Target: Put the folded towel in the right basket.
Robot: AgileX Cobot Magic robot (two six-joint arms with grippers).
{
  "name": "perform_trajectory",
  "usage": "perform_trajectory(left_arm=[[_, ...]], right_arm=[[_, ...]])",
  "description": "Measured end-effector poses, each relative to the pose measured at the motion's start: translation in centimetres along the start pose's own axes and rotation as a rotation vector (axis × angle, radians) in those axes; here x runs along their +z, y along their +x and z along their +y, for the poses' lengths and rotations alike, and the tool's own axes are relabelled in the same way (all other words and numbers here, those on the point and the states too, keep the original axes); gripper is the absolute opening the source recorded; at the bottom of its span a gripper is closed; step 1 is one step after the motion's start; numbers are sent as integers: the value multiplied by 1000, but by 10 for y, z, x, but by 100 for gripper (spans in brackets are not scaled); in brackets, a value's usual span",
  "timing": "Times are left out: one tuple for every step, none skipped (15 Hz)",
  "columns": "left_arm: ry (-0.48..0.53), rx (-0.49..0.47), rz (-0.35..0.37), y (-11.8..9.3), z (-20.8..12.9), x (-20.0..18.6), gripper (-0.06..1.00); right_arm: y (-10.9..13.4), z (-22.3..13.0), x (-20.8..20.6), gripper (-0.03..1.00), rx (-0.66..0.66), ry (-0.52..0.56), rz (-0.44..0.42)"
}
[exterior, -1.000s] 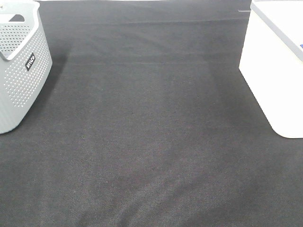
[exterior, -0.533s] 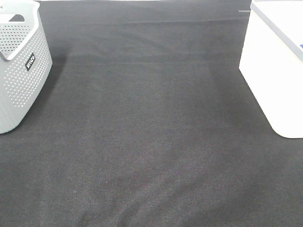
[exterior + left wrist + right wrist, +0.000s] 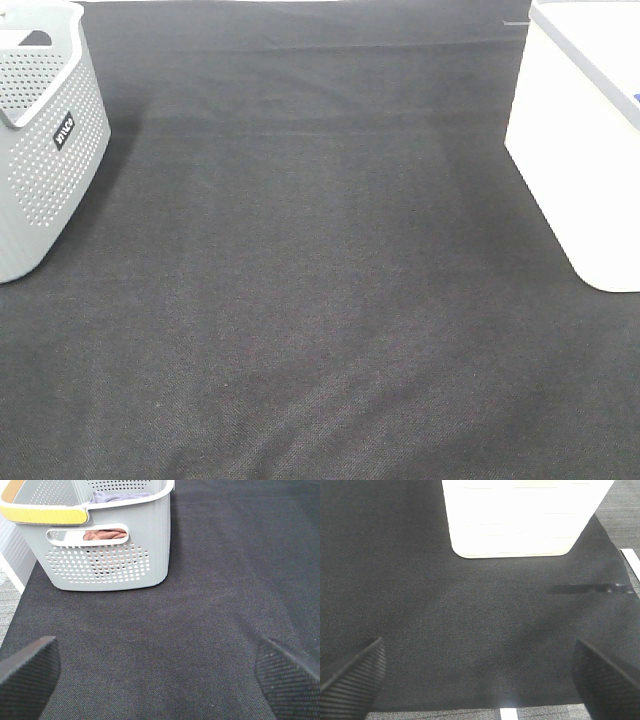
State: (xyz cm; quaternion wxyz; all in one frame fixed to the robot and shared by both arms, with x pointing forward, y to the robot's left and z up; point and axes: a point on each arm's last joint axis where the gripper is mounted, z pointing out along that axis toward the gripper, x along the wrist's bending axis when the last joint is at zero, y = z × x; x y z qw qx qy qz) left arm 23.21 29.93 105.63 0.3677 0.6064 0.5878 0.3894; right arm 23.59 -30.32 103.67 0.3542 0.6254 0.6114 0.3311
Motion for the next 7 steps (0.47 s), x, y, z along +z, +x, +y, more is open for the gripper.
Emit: perform_trajectory(left_arm=[[0, 0, 0, 0, 0, 0, 99], [0, 0, 0, 0, 0, 0, 99], [0, 0, 0, 0, 0, 0, 99], [0, 0, 0, 0, 0, 0, 99], [0, 0, 0, 0, 0, 0, 99], [0, 0, 0, 0, 0, 0, 99], [0, 0, 0, 0, 0, 0, 99]], right_arm=[[0, 0, 0, 97, 0, 0, 0], [0, 0, 0, 97, 0, 0, 0], [0, 0, 0, 97, 0, 0, 0], [0, 0, 0, 97, 0, 0, 0], [0, 0, 0, 97, 0, 0, 0], [0, 0, 0, 97, 0, 0, 0], [0, 0, 0, 97, 0, 0, 0]])
